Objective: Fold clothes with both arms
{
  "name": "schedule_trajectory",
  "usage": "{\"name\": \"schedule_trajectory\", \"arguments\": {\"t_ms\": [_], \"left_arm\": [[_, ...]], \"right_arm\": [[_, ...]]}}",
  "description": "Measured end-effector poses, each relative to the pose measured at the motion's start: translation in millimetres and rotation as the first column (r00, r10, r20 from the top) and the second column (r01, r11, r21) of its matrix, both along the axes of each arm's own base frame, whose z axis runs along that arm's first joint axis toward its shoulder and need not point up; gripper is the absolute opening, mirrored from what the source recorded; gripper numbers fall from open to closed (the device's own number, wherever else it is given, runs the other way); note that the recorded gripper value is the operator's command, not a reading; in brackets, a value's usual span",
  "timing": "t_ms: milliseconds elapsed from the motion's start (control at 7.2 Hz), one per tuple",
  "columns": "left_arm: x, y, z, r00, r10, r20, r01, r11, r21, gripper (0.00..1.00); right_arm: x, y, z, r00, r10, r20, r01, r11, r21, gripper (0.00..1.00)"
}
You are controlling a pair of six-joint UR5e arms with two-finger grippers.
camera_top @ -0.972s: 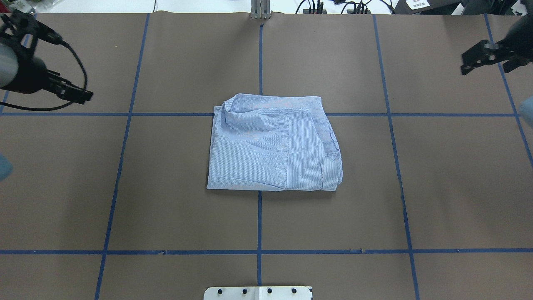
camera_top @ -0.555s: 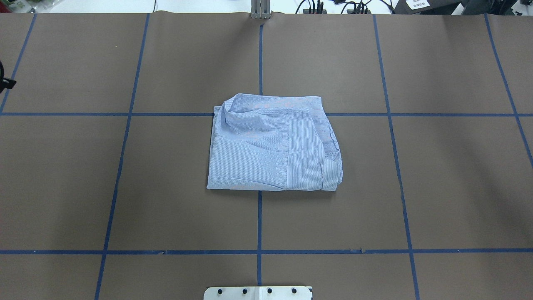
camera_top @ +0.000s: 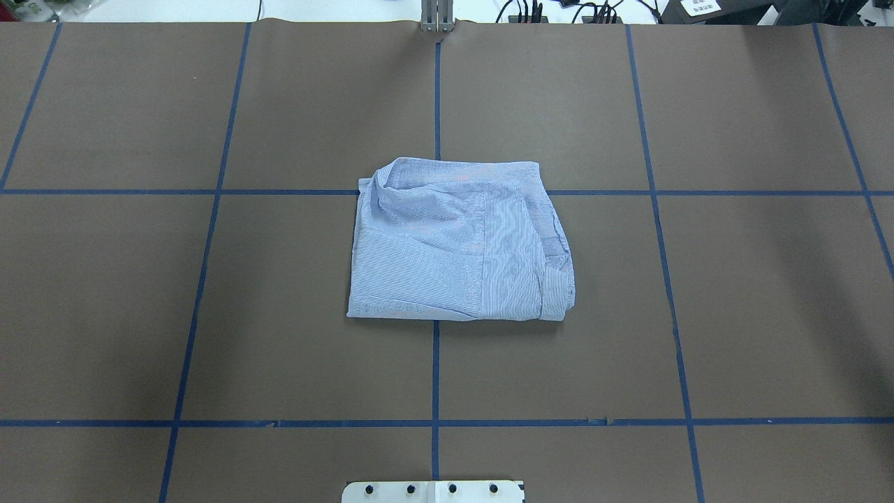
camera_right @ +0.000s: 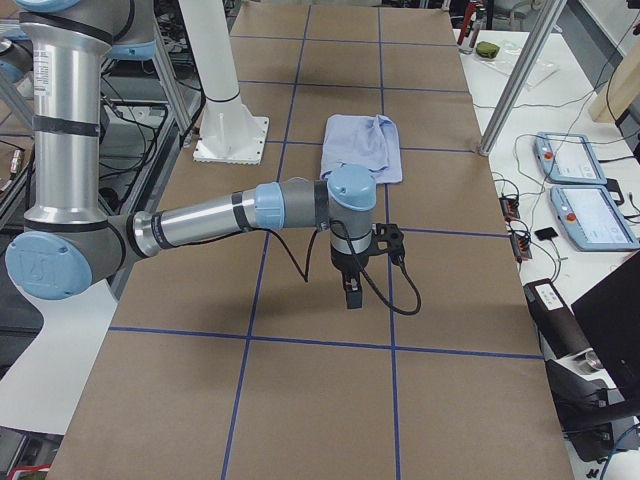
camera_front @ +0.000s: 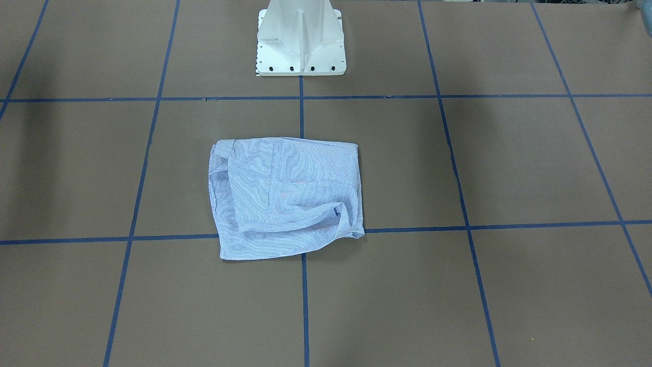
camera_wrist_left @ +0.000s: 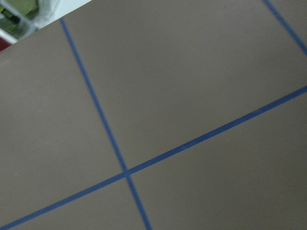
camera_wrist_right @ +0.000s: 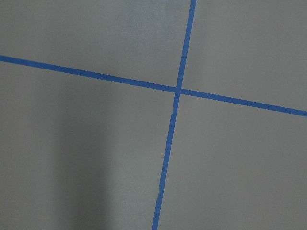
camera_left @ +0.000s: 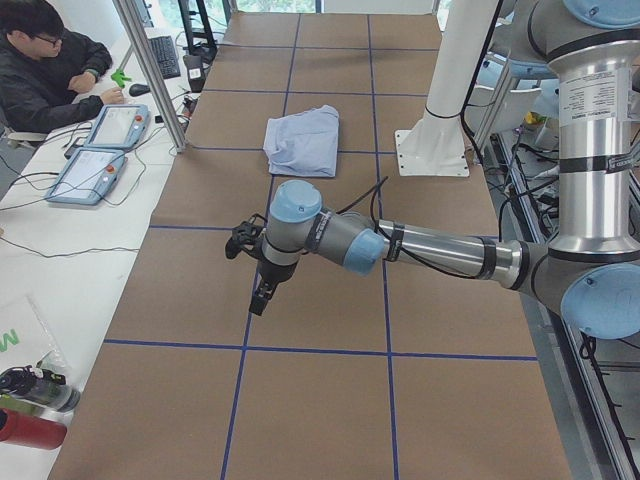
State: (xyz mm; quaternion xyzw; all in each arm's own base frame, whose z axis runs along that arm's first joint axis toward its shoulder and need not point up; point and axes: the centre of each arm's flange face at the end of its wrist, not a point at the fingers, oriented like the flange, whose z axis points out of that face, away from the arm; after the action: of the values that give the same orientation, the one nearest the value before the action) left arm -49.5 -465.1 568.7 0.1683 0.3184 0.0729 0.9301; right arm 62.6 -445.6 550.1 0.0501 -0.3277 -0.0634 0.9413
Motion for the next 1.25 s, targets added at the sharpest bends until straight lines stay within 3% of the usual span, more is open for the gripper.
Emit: {"name": "schedule_trajectory", "arguments": {"t_ms": [139,416,694,833,1249], "left_arm": [[-8,5,23,1.000,0.017,-0.004,-0.017,0.998,-0.059,1.00],[-10,10,74,0.993,0.120,-0.016,-0.121,0.984,-0.130,1.00],[0,18,97,0.975,0.147,-0.166,-0.179,0.964,-0.195,1.00],[3,18,97,0.965,0.146,-0.217,-0.191,0.961,-0.200,1.00],[-5,12,81,0.963,0.133,-0.235,-0.174,0.971,-0.163,1.00]], "right_arm": [[0,2,4,1.000,0.000,0.001,0.000,1.000,-0.009,1.00],[-1,3,8,1.000,0.000,0.019,0.001,1.000,-0.022,1.00],[-3,3,13,0.999,-0.001,0.039,0.002,0.999,-0.035,1.00],[-3,3,15,0.999,-0.001,0.042,0.003,0.999,-0.038,1.00],[-2,12,25,0.999,-0.001,0.040,0.003,0.998,-0.057,1.00]]}}
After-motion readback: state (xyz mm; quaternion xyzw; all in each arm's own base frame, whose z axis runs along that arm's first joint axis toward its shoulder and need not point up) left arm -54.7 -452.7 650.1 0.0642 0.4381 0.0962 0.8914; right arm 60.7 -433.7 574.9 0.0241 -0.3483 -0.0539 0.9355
